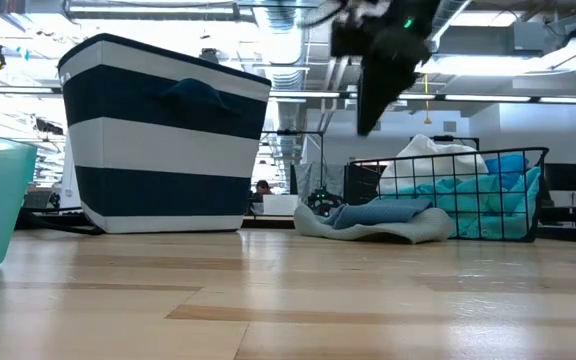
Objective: Pick & Place Cloths
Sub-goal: Put the gray sock into the blue bin
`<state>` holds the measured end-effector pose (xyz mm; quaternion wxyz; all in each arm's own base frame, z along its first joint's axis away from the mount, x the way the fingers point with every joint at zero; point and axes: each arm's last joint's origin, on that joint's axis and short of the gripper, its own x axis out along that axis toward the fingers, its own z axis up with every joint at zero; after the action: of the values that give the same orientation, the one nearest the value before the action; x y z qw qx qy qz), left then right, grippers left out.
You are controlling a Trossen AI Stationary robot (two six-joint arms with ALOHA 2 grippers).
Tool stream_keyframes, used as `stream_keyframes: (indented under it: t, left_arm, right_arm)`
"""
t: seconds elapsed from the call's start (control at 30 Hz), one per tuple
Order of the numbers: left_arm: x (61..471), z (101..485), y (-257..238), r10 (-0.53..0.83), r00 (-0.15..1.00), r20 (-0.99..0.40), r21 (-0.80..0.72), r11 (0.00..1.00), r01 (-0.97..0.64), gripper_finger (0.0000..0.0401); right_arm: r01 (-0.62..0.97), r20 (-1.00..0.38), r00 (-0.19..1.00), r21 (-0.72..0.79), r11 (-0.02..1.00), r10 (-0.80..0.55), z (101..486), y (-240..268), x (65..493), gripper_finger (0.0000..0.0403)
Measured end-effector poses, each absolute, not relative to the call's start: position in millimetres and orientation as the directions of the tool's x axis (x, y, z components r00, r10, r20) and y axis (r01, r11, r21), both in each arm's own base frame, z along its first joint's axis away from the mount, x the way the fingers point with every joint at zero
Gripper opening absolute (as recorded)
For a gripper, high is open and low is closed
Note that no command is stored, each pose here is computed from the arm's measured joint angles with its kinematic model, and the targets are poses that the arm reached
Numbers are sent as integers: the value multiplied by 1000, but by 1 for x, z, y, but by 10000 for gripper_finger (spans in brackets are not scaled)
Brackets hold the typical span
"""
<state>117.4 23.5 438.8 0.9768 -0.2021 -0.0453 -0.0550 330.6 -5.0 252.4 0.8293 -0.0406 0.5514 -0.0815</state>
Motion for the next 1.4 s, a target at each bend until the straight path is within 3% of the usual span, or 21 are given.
stream_keyframes:
  t: [0.07, 0.2, 0.37, 0.57, 0.63, 0.77, 0.8, 0.97, 1.13, 1.4]
  left_arm:
    - [117, 439, 23, -89, 990, 113, -390, 912, 126, 269]
    - [115, 440, 23, -91, 989, 120, -390, 912, 131, 269]
    - [115, 440, 23, -91, 988, 121, -391, 911, 132, 269]
    - [115, 440, 23, -91, 989, 120, -392, 910, 131, 269]
    - [115, 440, 23, -91, 989, 121, -392, 911, 131, 269]
    - [115, 440, 23, -91, 989, 121, -392, 911, 131, 269]
    - [115, 440, 23, -91, 989, 121, -392, 911, 131, 269]
    - [116, 440, 23, -90, 989, 117, -389, 912, 129, 269]
    - [123, 434, 25, -90, 993, 70, -390, 914, 110, 269]
    - [155, 381, 27, -98, 989, -107, -455, 890, 39, 269]
  right_arm:
    - [92, -908, 378, -160, 983, -183, 238, -7, 343, 226]
    - [66, -952, 243, -176, 982, -187, 197, -14, 355, 308]
    - [43, -973, 119, -193, 980, -197, 156, -23, 363, 323]
    - [63, -982, 46, -178, 982, -181, 140, -35, 362, 265]
    - [62, -985, 35, -167, 984, -169, 140, -35, 361, 213]
    - [60, -992, 38, -115, 992, -118, 151, -32, 357, 49]
    - [65, -993, 55, -100, 993, -104, 155, -32, 357, 29]
    - [117, -984, 158, -67, 991, -86, 191, -26, 352, 19]
    - [147, -935, 345, -35, 989, -84, 248, -12, 343, 12]
    - [199, -781, 621, 74, 977, -67, 317, 3, 320, 7]
